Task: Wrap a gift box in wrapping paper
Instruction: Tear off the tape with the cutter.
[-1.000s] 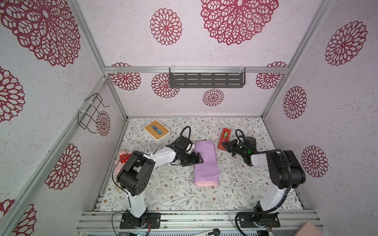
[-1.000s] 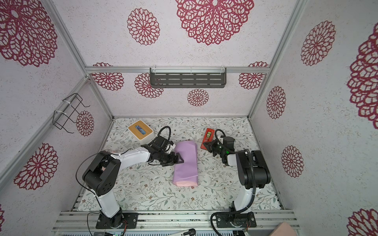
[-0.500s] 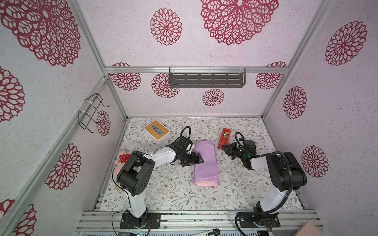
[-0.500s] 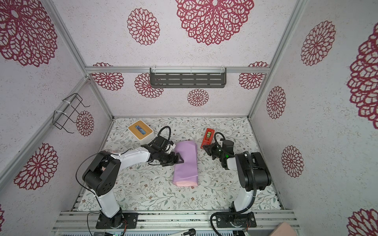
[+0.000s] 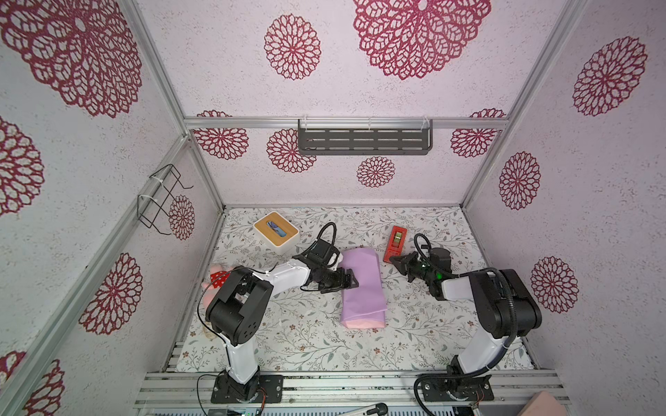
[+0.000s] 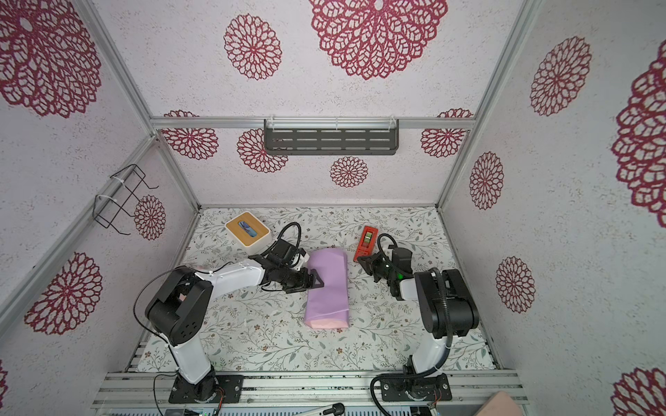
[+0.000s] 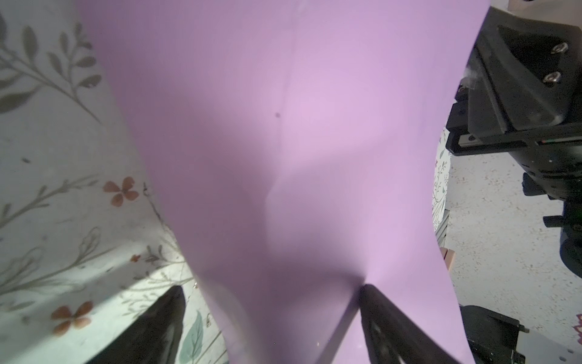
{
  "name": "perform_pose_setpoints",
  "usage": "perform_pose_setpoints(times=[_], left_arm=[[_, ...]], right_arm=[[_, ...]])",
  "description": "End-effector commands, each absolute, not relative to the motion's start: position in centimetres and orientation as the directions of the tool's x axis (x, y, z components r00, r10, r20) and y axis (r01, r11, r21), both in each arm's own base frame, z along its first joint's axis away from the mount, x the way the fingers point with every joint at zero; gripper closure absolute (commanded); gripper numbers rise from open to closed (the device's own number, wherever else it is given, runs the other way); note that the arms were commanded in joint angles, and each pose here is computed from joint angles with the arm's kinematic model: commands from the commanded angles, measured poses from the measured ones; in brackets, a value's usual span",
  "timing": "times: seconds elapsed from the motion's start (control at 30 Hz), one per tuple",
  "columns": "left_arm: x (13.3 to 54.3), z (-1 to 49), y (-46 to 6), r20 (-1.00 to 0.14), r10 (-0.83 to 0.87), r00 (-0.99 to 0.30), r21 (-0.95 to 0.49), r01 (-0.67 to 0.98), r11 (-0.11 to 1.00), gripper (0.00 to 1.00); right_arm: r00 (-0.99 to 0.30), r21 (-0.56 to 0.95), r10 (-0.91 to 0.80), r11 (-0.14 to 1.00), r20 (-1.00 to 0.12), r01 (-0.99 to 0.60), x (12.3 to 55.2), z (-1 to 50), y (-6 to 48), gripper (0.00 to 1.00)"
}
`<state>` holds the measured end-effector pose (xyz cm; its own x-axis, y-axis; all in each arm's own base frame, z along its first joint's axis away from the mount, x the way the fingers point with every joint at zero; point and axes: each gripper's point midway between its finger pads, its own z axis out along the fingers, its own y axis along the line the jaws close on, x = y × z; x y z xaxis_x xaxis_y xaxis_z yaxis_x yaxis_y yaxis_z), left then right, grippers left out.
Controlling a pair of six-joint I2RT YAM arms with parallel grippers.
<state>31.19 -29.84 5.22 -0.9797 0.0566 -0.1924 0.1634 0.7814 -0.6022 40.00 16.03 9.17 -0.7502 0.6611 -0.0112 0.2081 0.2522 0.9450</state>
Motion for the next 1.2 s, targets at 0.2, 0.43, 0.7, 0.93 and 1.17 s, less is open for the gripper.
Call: perform_pose_setpoints(times=[0.2, 0.43, 0.7, 0.93, 1.17], left_arm=[[29.4, 1.2, -26.7, -0.100, 0.058, -0.993, -0.466, 0.098, 0.879, 0.11], [29.4, 1.2, -26.8, -0.100, 0.058, -0.993, -0.467, 0.099, 0.879, 0.11], [29.4, 1.2, -26.8, -0.098, 0.057, -0.994, -0.468, 0.096, 0.879, 0.11], [29.4, 1.1, -26.8, -0.095, 0.057, -0.994, -0.470, 0.096, 0.878, 0.11], [29.4, 1.0, -26.9, -0.093, 0.058, -0.994, -0.472, 0.095, 0.877, 0.11]], right_arm=[[-0.798, 0.946, 0.602, 0.262, -0.007, 0.190, 38.4, 8.7, 17.5, 1.00], [-0.796, 0.928, 0.605, 0.294, 0.003, 0.227, 38.0, 6.6, 17.1, 1.00], [-0.779, 0.903, 0.626, 0.339, -0.006, 0.266, 38.8, 4.1, 15.9, 1.00], [-0.772, 0.862, 0.634, 0.409, -0.033, 0.299, 39.5, 2.1, 15.0, 1.00], [-0.770, 0.796, 0.634, 0.502, -0.075, 0.336, 39.3, 0.3, 13.5, 1.00]])
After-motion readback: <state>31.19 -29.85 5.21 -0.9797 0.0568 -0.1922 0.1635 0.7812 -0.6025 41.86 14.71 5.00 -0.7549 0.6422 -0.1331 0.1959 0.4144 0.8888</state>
